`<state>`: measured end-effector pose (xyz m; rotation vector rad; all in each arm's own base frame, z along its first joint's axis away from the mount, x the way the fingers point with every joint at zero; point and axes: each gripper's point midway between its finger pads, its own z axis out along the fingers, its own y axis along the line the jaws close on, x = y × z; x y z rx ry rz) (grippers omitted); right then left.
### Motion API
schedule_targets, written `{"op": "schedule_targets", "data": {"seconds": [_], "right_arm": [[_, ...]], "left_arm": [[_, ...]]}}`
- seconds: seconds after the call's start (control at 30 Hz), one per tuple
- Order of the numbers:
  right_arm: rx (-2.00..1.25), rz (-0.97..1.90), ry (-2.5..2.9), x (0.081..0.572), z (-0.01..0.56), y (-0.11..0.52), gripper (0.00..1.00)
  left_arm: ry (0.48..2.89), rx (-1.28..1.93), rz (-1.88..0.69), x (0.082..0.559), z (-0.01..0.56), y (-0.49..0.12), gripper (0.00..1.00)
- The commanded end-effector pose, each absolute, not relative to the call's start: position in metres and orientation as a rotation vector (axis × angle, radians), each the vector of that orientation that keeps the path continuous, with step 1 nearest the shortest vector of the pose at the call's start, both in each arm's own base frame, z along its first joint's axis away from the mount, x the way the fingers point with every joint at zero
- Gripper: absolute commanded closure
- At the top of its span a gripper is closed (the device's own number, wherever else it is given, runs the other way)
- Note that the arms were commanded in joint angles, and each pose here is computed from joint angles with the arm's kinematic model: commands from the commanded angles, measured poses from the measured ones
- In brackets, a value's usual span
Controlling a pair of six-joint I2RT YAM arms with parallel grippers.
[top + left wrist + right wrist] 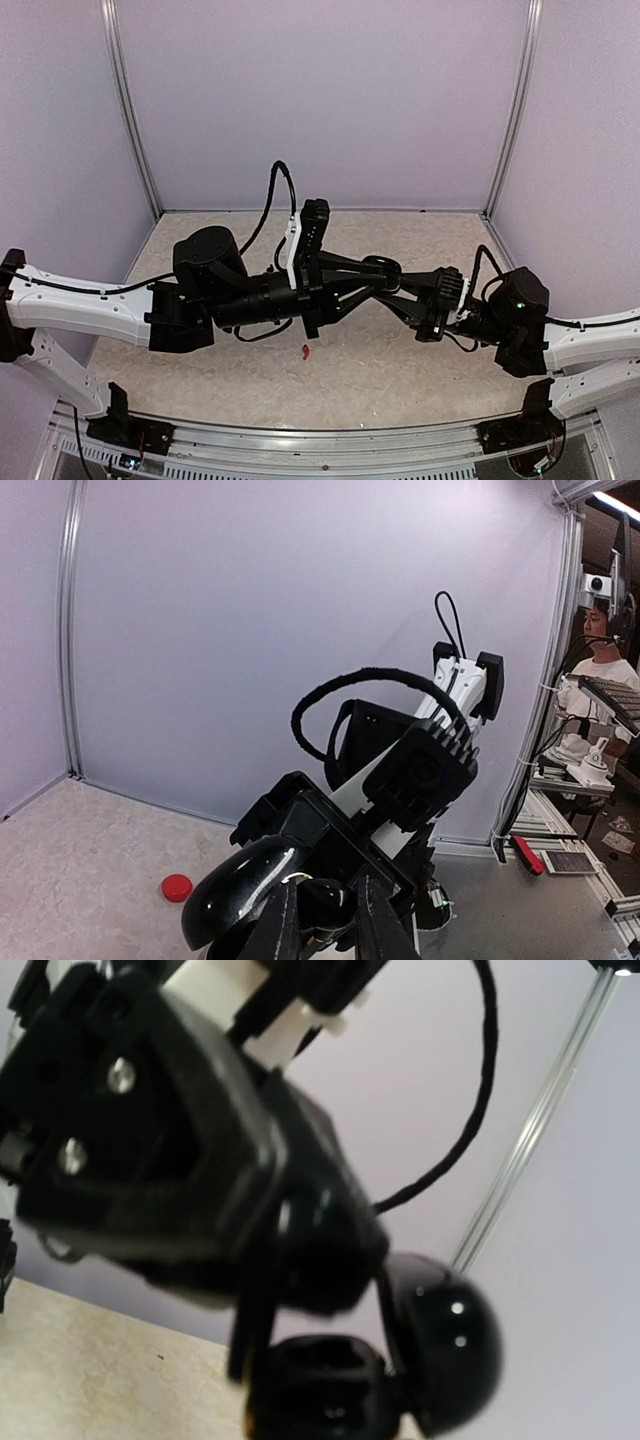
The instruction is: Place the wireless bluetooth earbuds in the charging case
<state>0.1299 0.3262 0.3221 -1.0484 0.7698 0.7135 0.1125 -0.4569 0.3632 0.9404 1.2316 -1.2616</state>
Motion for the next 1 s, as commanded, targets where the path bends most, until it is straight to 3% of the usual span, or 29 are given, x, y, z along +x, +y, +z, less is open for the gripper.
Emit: {"op": "schedule_targets", "data": {"seconds": [0.0, 0.97], "right_arm": [[-0.985, 0.748, 0.741, 0.128, 0.344, 0.326, 1.00], [-0.959, 0.831, 0.732, 0.123, 0.349, 0.329, 1.00]], "left_arm": [[1.176, 0.884, -1.231, 0.118, 0.383, -0.461, 0.85], [1.181, 0.838, -1.179, 0.133, 0.374, -0.472, 0.85]]}}
